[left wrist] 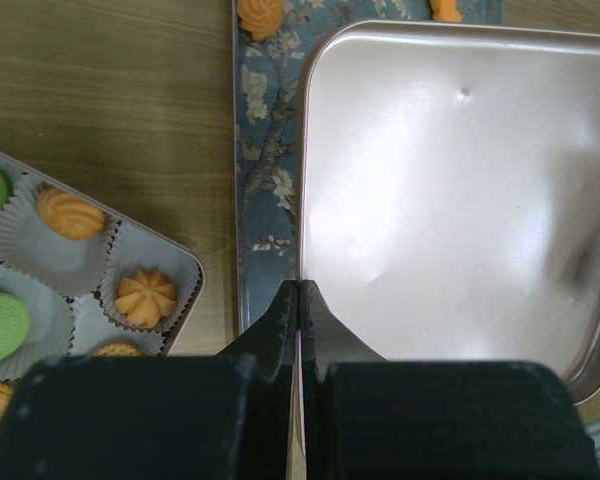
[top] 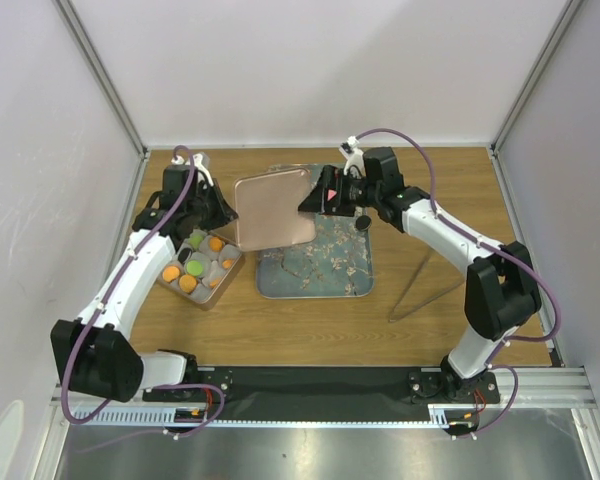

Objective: Pack the cookies

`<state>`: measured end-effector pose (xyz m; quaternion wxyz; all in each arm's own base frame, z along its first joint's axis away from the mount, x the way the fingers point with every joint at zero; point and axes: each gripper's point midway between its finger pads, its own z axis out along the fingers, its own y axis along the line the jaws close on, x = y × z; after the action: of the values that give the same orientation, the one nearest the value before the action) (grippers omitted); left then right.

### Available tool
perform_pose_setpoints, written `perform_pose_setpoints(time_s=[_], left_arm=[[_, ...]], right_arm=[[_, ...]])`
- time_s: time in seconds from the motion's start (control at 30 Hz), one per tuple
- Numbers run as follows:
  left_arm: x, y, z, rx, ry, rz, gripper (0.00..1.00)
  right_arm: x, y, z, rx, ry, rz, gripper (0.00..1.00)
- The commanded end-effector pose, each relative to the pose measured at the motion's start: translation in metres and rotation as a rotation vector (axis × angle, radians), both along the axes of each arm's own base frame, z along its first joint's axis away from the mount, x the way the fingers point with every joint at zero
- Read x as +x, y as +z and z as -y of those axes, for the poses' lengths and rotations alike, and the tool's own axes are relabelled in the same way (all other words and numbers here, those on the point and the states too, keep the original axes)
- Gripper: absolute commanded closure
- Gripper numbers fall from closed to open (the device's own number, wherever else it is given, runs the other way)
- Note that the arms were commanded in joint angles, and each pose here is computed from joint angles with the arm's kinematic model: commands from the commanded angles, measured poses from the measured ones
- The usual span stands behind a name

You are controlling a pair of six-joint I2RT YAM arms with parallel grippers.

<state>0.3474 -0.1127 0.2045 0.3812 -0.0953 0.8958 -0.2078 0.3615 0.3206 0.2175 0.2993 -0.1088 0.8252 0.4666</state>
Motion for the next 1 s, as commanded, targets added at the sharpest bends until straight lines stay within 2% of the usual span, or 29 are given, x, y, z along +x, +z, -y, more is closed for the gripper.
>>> perform_pose_setpoints(time_s=[0.0,0.23,0.33,0.7,0.83,0.97], left_arm=[[-0.003,0.019,0.017,-0.05,-0.044,0.06,1.0],[-0.005,0.026,0.032,-0.076,-0.076,0.084,1.0],[-0.007,0.029,0.037,-0.082,-0.092,0.093,1.0],[-0.011,0.04,0.038,-0.062,-0.108,0.128,0.97],[-0.012,0.048,0.034,-0.038,-0.108,0.151,0.88],[-0.014,0.054,0.029,-0.006,-0.107,0.177,0.71]], right_arm=[[0.002,0.042,-0.022,0.112,0.041,0.06,0.11],[-0.001,0.048,-0.032,0.171,0.047,0.006,0.23],[-0.001,0.046,-0.032,0.175,0.039,-0.015,0.31],[0.001,0.059,-0.031,0.216,0.01,-0.043,0.78],[0.002,0.062,-0.03,0.228,0.004,-0.063,0.87],[0.002,0.067,-0.028,0.235,-0.002,-0.073,0.92]])
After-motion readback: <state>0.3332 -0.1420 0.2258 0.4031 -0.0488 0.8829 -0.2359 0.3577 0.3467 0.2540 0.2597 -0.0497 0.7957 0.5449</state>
